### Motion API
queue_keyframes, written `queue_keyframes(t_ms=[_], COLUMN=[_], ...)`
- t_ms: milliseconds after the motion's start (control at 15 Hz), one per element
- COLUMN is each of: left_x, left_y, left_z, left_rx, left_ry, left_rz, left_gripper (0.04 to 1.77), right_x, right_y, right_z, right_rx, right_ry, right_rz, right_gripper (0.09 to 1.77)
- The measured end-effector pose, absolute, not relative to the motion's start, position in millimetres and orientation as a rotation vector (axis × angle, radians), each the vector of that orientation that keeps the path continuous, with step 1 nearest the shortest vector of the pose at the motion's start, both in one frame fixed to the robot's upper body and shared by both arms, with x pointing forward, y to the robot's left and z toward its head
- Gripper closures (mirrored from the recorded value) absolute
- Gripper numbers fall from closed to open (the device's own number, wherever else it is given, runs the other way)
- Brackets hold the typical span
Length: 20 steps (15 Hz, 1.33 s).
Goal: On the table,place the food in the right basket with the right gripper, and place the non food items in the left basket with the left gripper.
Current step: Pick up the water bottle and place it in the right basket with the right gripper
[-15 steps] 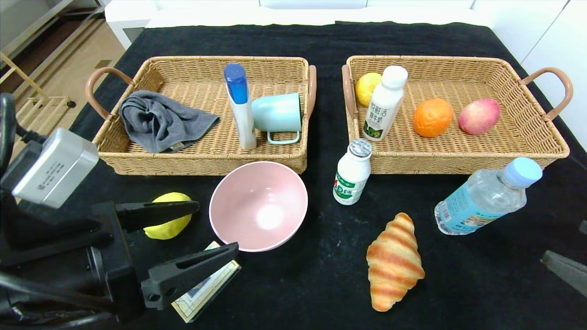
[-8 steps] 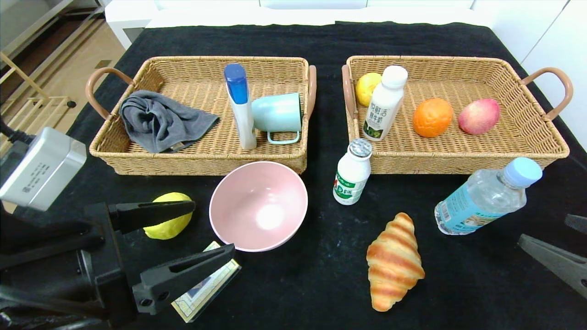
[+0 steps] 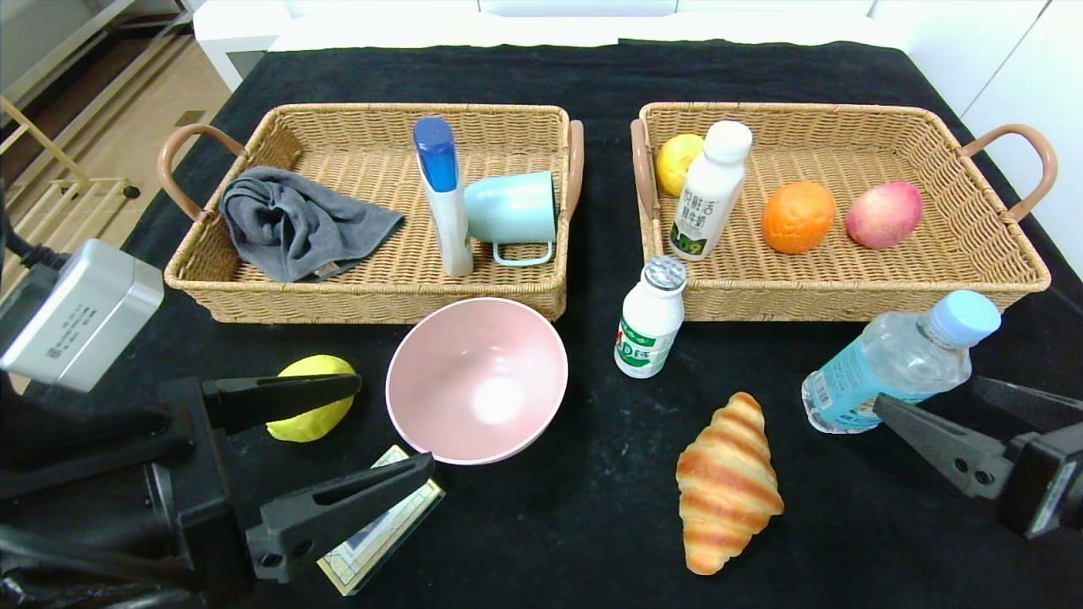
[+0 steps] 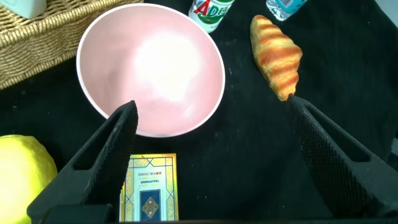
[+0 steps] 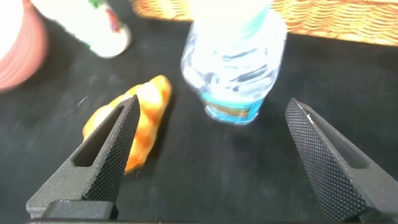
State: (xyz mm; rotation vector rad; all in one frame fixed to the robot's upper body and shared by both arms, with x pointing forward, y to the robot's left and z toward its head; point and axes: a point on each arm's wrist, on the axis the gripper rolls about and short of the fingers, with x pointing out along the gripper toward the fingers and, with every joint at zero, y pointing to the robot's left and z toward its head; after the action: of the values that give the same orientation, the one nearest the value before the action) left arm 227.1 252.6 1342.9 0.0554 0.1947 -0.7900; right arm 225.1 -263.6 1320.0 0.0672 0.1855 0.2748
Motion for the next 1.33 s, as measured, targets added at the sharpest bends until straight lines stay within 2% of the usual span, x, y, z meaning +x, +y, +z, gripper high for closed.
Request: queue_keyframes(t_ms=[667, 1333], left_x=[227, 228], left_y=[252, 252], left_z=[1342, 1340], left_rx=[0.059, 0.062], left_ry=[0.196, 0.202], left_rz=[-0.788, -0.79], left_gripper=[0.09, 0.09], right_x=[255, 268], right_y=[-244, -243], right_z=[1316, 1309], right_rx=[0.124, 0.138], right_ry=[0.115, 0.127], right_rz=[0.143, 0.11], right_gripper=[0.15, 0.15])
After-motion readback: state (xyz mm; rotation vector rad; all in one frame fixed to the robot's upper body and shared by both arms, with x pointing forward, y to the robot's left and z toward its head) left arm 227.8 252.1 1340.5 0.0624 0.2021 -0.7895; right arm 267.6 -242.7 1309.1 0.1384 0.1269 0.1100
